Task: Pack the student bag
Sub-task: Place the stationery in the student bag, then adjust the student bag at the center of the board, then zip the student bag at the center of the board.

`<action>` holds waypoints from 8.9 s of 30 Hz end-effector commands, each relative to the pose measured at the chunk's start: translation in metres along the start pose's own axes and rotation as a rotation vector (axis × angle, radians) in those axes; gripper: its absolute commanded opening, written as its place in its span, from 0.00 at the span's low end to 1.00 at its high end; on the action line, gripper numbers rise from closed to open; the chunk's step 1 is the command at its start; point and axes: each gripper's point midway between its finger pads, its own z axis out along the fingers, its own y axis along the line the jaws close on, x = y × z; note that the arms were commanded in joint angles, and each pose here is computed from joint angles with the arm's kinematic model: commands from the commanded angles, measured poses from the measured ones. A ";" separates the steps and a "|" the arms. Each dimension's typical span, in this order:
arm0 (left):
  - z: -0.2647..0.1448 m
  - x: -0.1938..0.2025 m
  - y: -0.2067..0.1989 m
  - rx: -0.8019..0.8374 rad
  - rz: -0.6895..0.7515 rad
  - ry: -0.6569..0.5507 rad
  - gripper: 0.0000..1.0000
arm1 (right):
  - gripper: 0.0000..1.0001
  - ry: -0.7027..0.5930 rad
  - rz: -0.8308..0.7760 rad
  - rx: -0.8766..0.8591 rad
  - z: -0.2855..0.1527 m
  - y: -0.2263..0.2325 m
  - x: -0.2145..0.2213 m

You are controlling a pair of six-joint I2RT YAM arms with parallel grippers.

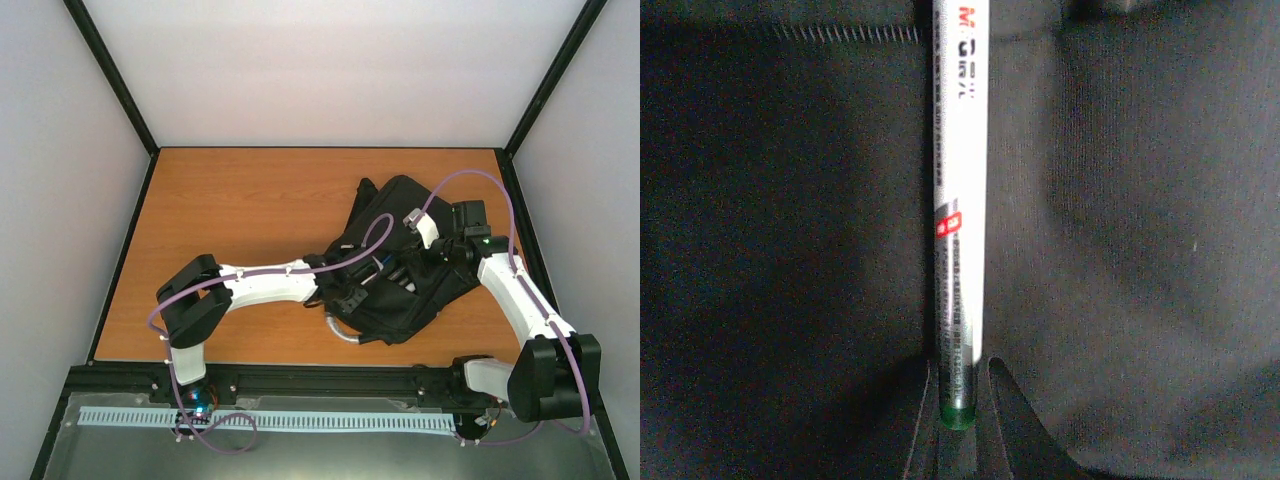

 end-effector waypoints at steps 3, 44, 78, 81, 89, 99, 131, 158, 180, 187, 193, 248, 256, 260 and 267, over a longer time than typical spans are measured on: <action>-0.021 -0.062 -0.004 -0.013 -0.019 -0.175 0.01 | 0.03 -0.038 -0.028 -0.003 -0.003 -0.001 -0.011; -0.037 -0.204 -0.055 0.260 -0.256 -0.591 0.04 | 0.03 -0.132 -0.057 -0.048 -0.032 0.025 -0.039; -0.092 -0.052 0.083 -0.100 -0.468 -0.356 0.79 | 0.06 0.037 -0.065 0.069 -0.016 -0.006 0.001; -0.078 -0.036 0.095 -0.040 -0.534 -0.285 0.79 | 0.07 0.059 -0.072 0.090 -0.016 -0.009 0.008; -0.031 -0.023 0.069 0.134 -0.555 -0.143 0.72 | 0.41 0.151 -0.119 0.129 -0.004 -0.012 0.023; -0.031 -0.040 0.049 0.272 -0.621 -0.175 0.02 | 0.83 0.307 -0.296 0.253 0.025 -0.008 0.039; -0.090 -0.012 0.018 0.367 -0.679 -0.295 0.01 | 0.81 0.263 -0.380 -0.091 -0.009 0.077 0.028; -0.079 -0.054 0.100 0.414 -0.696 -0.291 0.69 | 0.51 0.306 -0.172 0.313 0.003 -0.015 -0.014; -0.034 -0.049 0.092 0.468 -0.760 -0.163 0.01 | 0.62 0.571 0.116 0.458 0.005 -0.128 0.100; -0.050 0.003 0.087 0.416 -0.845 -0.200 0.01 | 0.59 0.594 0.040 0.428 0.065 -0.142 0.059; -0.069 0.034 0.079 0.375 -0.919 -0.239 0.01 | 0.56 0.544 -0.002 0.398 0.111 -0.150 0.012; -0.079 0.035 0.050 0.460 -1.128 -0.166 0.59 | 0.62 0.349 -0.824 -0.062 0.067 0.174 0.029; -0.077 0.038 0.051 0.454 -1.134 -0.166 0.56 | 0.54 0.347 -0.829 0.014 0.078 0.164 0.026; -0.076 0.040 0.051 0.450 -1.136 -0.165 0.53 | 0.47 0.344 -0.829 0.086 0.079 0.153 0.023; -0.074 0.042 0.052 0.441 -1.138 -0.164 0.51 | 0.28 0.338 -0.823 0.144 0.073 0.144 0.020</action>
